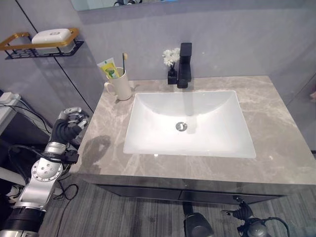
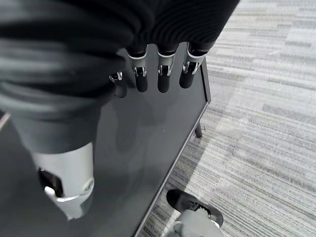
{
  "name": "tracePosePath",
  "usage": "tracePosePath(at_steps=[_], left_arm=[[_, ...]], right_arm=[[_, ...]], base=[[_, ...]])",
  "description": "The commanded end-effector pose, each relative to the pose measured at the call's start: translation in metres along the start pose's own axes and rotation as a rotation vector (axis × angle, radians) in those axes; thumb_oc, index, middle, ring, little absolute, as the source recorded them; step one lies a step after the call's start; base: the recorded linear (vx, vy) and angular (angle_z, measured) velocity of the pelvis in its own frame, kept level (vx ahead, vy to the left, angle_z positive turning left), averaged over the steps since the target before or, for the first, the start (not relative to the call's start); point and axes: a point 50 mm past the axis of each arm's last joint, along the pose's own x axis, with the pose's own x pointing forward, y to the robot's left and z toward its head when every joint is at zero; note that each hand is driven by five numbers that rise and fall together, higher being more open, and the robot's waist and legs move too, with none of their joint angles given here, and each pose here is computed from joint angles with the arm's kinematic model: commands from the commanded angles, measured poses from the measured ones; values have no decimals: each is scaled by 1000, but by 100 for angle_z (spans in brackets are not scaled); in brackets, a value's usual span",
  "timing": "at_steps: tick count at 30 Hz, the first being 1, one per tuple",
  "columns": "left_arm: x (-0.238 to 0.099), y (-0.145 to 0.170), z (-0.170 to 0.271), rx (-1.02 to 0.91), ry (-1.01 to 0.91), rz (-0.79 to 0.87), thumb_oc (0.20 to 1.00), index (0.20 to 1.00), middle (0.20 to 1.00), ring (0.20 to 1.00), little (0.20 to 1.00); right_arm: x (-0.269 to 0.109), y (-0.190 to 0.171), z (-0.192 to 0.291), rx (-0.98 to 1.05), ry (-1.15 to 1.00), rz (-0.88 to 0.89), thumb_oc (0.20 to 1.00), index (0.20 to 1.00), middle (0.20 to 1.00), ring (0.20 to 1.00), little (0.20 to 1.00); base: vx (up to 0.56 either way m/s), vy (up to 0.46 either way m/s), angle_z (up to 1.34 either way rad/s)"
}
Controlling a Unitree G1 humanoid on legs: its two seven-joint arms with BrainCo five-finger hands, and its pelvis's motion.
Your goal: Put brush and paste in cup on sink, flatten towel.
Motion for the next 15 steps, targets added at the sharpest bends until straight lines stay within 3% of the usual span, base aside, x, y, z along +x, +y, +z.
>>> tracePosePath(at_steps=[1, 15], left_arm=[[22, 11, 24, 10, -105, 59, 200, 200, 200, 200, 200], [76, 16, 52, 286, -139, 62, 200, 200, 200, 200, 200]], right_arm=[[1, 3, 4, -40, -25, 7, 1000, 1000, 1000, 1000, 1000], [4, -11, 4, 2, -14, -50, 1000, 1000, 1000, 1000, 1000]], base=[[-24, -17, 3], [13, -22, -4]])
